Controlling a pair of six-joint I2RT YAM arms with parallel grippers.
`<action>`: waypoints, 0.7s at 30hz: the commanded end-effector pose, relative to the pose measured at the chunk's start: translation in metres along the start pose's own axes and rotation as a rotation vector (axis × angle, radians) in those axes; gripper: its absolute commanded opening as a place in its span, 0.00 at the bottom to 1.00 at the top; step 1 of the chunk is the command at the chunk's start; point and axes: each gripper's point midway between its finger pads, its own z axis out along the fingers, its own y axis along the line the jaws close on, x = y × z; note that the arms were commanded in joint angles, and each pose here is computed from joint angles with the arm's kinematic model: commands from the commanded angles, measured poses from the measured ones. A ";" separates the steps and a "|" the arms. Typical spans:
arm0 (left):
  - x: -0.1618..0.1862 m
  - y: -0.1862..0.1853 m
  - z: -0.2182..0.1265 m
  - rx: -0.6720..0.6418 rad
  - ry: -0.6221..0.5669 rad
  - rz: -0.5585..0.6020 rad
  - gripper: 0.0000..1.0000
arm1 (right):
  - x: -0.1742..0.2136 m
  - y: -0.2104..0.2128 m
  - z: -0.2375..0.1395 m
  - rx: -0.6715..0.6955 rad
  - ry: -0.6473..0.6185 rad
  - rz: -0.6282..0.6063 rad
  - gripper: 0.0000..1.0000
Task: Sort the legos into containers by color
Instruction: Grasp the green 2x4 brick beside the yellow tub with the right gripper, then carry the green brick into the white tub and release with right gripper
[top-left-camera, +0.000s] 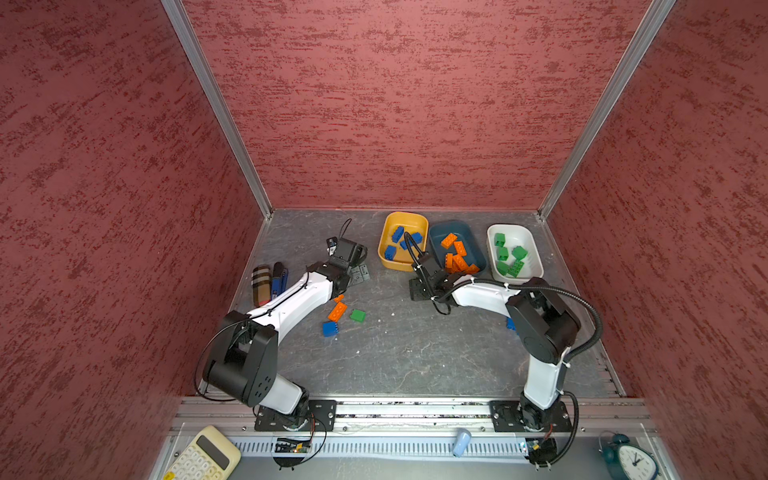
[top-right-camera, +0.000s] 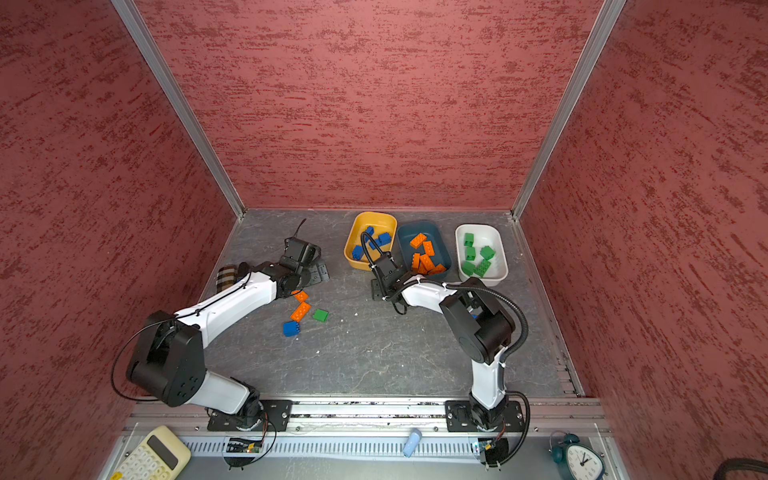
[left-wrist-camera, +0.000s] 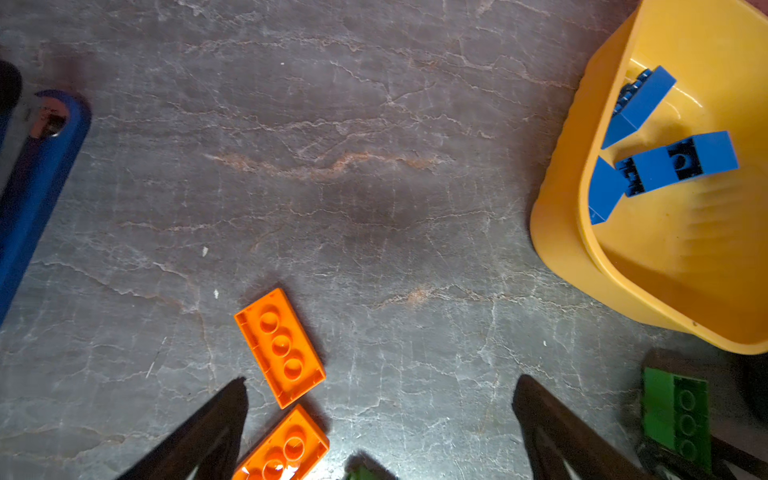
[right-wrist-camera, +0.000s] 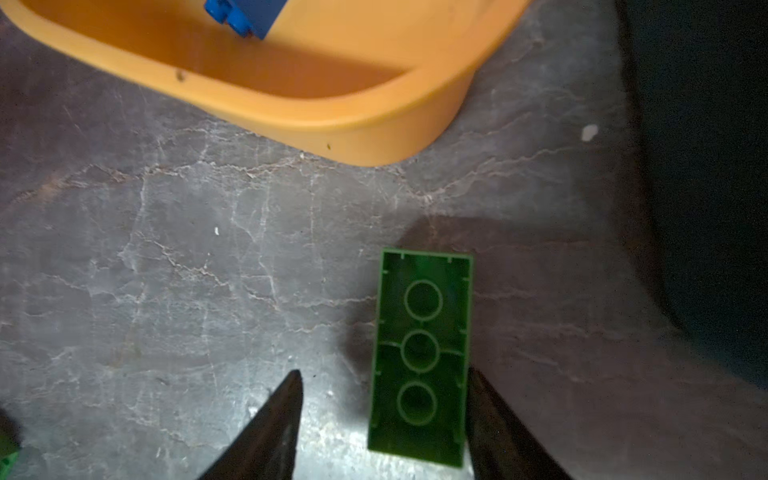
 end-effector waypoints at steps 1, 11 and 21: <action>-0.004 -0.019 -0.010 0.114 -0.026 0.033 1.00 | 0.000 -0.007 0.004 0.061 0.002 -0.016 0.52; 0.006 -0.058 -0.026 0.241 -0.059 0.179 0.99 | 0.000 0.000 -0.011 -0.017 -0.040 -0.109 0.33; 0.005 -0.096 -0.057 0.431 -0.127 0.255 1.00 | -0.020 -0.013 -0.080 -0.121 -0.203 -0.191 0.27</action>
